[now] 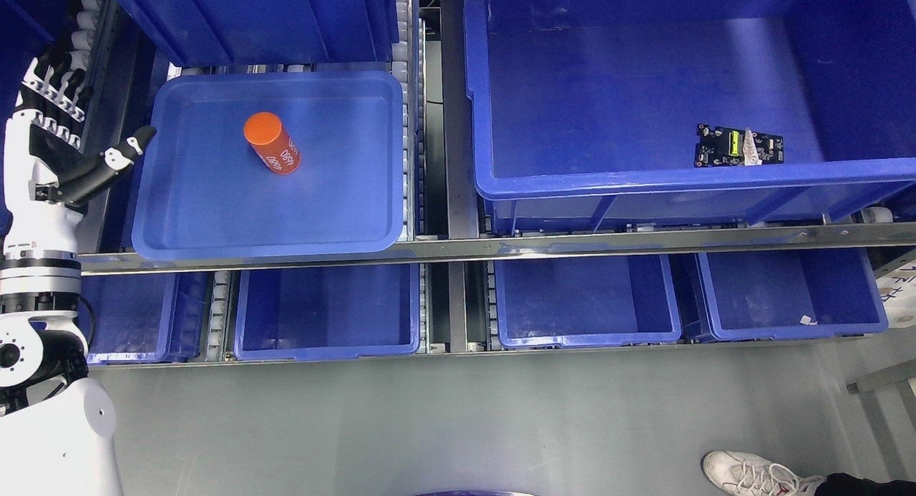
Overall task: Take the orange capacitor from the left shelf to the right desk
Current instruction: 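Reach the left hand toward the orange capacitor in the blue bin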
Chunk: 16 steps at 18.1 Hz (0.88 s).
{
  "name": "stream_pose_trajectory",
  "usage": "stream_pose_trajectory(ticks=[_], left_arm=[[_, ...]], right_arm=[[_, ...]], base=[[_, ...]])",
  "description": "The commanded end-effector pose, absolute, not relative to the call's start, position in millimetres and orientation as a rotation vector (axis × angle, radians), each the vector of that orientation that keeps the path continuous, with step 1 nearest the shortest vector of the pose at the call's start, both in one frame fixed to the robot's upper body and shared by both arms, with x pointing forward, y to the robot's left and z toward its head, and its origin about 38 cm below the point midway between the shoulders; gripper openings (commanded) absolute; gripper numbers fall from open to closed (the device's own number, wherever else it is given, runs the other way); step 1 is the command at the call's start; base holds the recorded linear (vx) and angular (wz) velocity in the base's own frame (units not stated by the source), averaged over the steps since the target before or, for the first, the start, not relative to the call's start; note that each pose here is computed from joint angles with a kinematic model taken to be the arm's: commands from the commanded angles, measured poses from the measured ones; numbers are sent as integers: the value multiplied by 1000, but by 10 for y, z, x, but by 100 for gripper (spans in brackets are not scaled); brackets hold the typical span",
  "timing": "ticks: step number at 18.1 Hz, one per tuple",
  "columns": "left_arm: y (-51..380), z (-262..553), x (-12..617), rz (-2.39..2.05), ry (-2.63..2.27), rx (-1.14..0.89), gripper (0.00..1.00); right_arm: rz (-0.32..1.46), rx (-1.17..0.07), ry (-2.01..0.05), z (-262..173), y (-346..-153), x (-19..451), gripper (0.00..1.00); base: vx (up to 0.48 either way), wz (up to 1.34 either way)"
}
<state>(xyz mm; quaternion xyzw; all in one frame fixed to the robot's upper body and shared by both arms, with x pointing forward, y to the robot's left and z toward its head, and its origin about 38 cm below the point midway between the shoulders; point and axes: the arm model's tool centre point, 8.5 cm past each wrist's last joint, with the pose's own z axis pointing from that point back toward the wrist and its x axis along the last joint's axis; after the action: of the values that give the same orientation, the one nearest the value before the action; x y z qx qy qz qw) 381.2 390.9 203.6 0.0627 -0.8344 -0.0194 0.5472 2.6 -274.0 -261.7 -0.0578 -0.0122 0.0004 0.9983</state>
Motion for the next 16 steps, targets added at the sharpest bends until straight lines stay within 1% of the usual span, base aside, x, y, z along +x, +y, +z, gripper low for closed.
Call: stream_pose_trajectory(ticks=[1, 5, 7, 9, 13, 16], left_arm=[[3958, 1946, 3721, -74, -1954, 145, 100], [4049, 1844, 3635, -70, -1924, 153, 100], [4083, 1764, 3552, -126, -1898, 121, 100], [4007, 1732, 3519, -221, -1896, 67, 100], [3994, 1796, 3643, -429, -1854, 5, 100], [3991, 1810, 3757, -504, -1816, -7, 100]], right_arm=[[-6, -134, -22, -2609, -2854, -43, 100], [-6, -134, -22, -2609, -2854, -43, 100], [-6, -134, -22, -2609, -2854, -43, 100], [-6, -134, -22, -2609, -2854, -43, 100], [-6, -134, -22, -2609, -2854, -43, 100], [-6, -134, -22, -2609, -2854, -43, 100]], base=[[0, 0], [0, 0], [0, 0], [0, 0], [0, 0], [0, 0]])
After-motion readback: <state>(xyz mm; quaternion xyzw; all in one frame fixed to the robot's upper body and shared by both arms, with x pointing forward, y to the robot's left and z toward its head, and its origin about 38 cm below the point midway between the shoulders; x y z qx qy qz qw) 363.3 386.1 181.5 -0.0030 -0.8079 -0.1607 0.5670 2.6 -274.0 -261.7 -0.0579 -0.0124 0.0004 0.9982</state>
